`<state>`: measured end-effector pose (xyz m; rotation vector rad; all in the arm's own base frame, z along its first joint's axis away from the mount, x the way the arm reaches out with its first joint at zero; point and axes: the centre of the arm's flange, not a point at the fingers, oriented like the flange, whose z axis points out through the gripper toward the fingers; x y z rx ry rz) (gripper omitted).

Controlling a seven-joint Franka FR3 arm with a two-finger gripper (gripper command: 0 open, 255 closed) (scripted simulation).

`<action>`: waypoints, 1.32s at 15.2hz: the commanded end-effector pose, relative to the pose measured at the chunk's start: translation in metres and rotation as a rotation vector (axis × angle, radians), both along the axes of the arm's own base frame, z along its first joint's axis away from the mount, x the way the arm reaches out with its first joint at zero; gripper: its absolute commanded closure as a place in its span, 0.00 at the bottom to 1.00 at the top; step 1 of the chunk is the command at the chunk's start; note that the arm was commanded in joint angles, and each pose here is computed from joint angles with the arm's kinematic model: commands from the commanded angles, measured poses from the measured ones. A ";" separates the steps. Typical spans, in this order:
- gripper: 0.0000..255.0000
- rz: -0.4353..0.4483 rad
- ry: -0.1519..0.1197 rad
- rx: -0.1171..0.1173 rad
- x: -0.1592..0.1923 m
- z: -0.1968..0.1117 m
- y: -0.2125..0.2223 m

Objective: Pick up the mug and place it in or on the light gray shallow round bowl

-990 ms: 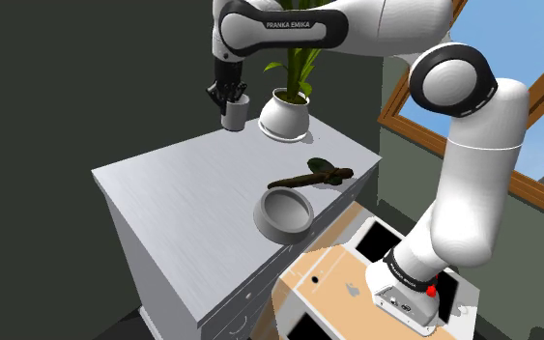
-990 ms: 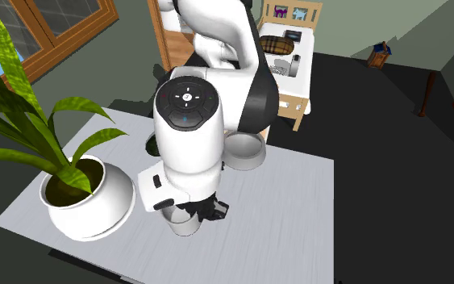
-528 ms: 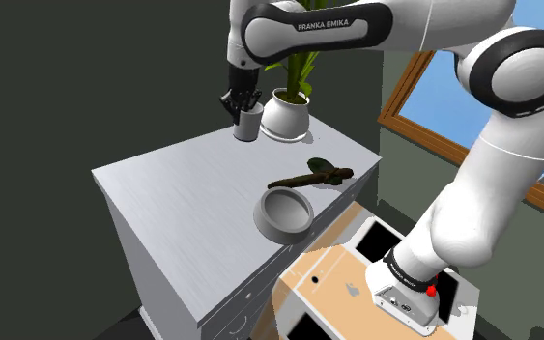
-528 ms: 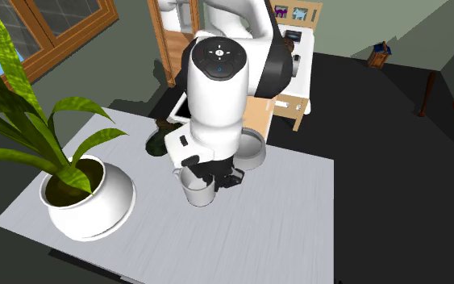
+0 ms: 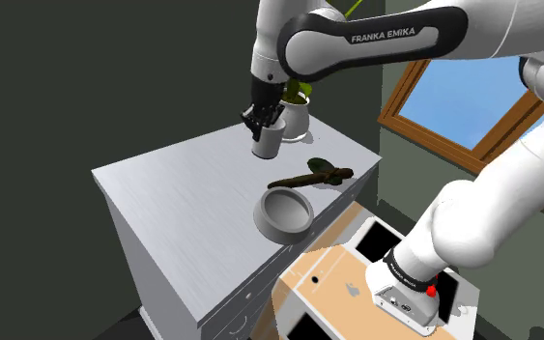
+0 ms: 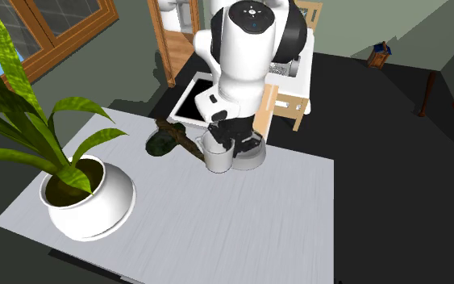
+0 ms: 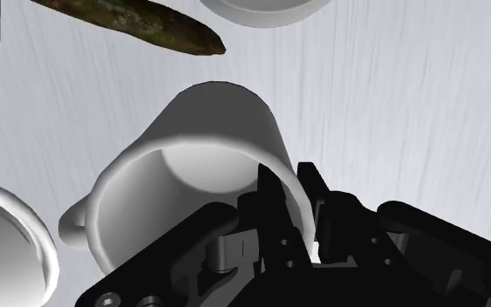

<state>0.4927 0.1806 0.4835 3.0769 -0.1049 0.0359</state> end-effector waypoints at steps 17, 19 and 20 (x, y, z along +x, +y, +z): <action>1.00 -0.001 0.000 -0.001 -0.155 -0.024 0.026; 1.00 -0.001 0.000 -0.001 -0.155 -0.035 0.026; 1.00 -0.001 0.000 -0.001 -0.155 -0.040 0.026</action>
